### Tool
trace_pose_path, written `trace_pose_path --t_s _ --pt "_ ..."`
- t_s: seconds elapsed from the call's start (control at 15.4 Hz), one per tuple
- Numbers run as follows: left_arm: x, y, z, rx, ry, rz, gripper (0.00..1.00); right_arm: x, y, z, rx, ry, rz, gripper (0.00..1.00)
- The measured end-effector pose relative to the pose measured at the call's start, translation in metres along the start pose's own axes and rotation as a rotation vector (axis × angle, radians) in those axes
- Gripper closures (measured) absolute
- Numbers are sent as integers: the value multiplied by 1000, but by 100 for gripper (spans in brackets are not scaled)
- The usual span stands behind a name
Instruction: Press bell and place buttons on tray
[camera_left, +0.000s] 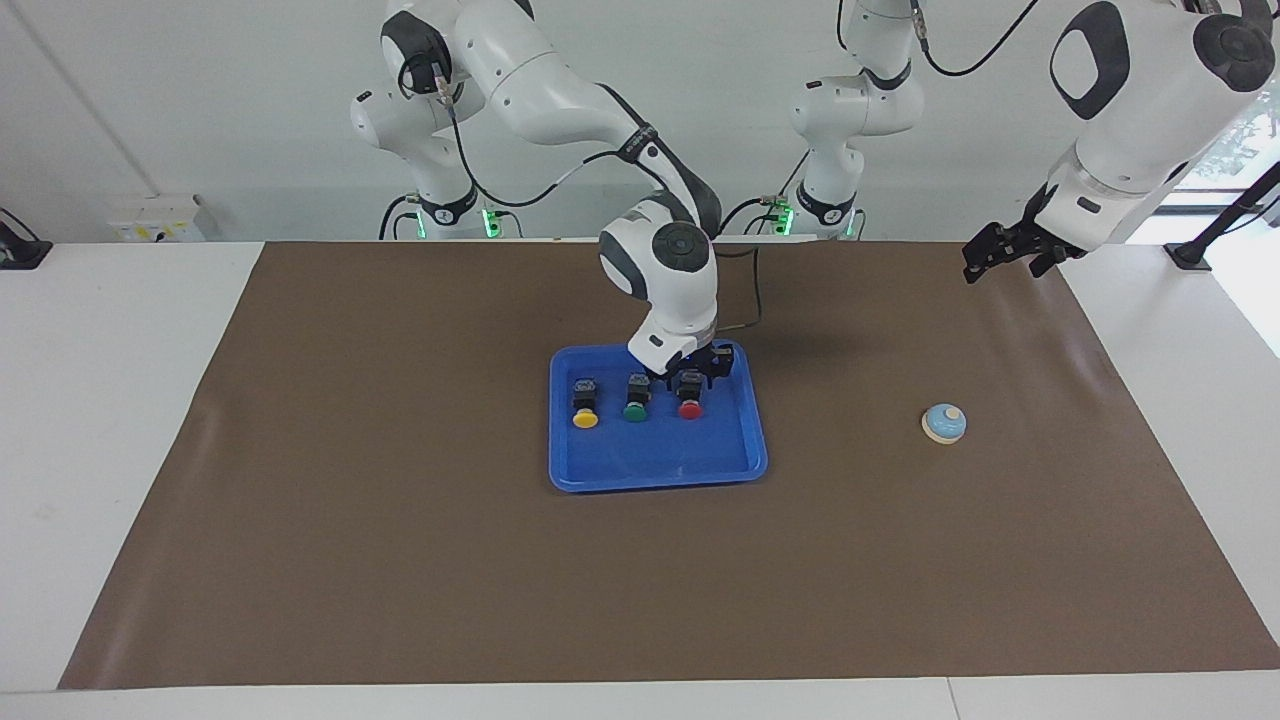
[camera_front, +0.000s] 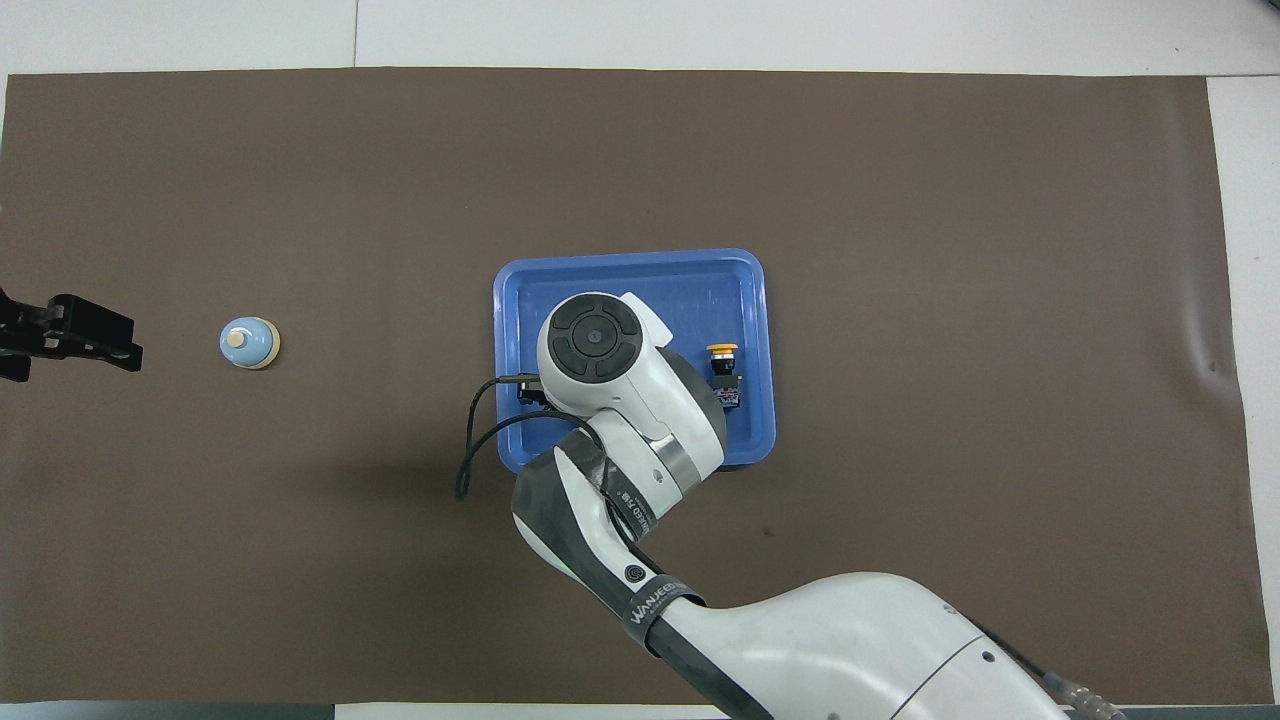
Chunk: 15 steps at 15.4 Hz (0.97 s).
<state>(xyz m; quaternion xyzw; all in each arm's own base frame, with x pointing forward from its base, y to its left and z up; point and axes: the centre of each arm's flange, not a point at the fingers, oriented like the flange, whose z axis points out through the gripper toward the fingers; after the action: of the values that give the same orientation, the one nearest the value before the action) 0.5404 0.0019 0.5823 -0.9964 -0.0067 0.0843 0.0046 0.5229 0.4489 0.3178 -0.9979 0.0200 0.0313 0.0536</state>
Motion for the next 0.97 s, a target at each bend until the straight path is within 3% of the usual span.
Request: trace_pose_path --t_s 0.06,0.39,0.71,0.97 --pt "0 0 0 0 0 0 0 3 1 -13 -1 2 3 0" --pt "0 0 0 0 0 0 0 29 54 -116 5 39 32 0" --pt "0 0 0 0 0 0 0 44 154 -209 -24 17 -117 0" --pt "0 0 0 0 0 0 0 41 227 -255 -35 5 -204 0"
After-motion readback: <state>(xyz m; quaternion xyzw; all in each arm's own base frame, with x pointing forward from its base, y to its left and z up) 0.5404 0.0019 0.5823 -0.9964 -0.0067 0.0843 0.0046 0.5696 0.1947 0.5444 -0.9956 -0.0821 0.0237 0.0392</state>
